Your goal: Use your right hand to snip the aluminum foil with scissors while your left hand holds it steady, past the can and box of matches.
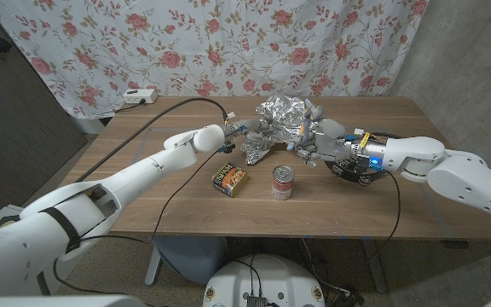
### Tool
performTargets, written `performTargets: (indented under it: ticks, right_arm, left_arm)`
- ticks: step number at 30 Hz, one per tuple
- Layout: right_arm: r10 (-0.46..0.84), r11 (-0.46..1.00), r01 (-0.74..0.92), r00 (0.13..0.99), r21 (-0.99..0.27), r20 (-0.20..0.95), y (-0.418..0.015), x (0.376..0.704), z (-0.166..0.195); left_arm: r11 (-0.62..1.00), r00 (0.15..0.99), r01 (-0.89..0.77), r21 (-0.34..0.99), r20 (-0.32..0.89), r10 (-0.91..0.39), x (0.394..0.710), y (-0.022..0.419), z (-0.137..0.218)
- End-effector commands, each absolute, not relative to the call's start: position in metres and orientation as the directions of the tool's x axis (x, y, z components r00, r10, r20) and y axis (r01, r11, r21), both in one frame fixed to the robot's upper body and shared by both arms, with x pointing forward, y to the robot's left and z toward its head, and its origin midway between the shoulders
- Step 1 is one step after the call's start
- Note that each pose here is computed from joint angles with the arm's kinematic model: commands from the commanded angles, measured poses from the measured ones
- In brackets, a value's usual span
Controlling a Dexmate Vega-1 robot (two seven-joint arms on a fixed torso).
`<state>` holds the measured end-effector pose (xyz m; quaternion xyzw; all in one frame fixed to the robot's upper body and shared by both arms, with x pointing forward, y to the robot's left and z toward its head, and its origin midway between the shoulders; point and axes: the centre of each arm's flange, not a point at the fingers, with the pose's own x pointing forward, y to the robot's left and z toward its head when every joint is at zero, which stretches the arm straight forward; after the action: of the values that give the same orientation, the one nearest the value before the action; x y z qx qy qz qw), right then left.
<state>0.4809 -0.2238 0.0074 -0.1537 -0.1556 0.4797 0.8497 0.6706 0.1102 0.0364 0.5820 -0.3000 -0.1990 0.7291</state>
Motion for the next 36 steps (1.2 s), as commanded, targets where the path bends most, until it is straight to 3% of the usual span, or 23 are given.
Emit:
performTargets:
  ticks: [1, 18, 36]
  right_arm:
    - [0.861, 0.497, -0.769, 0.493, -0.402, 0.122, -0.224, 0.482, 0.008]
    - [0.858, 0.505, -0.768, 0.497, -0.393, 0.131, -0.226, 0.482, 0.007]
    - [0.864, 0.49, -0.775, 0.491, -0.398, 0.108, -0.223, 0.476, 0.007]
  left_arm:
    - [0.269, 0.733, -0.083, 0.959, 0.242, -0.636, 0.67, 0.111, 0.037]
    - [0.372, 0.732, -0.144, 0.917, 0.352, -0.584, 0.664, 0.118, 0.031]
    - [0.498, 0.672, -0.303, 0.813, 0.553, -0.493, 0.65, 0.131, 0.02]
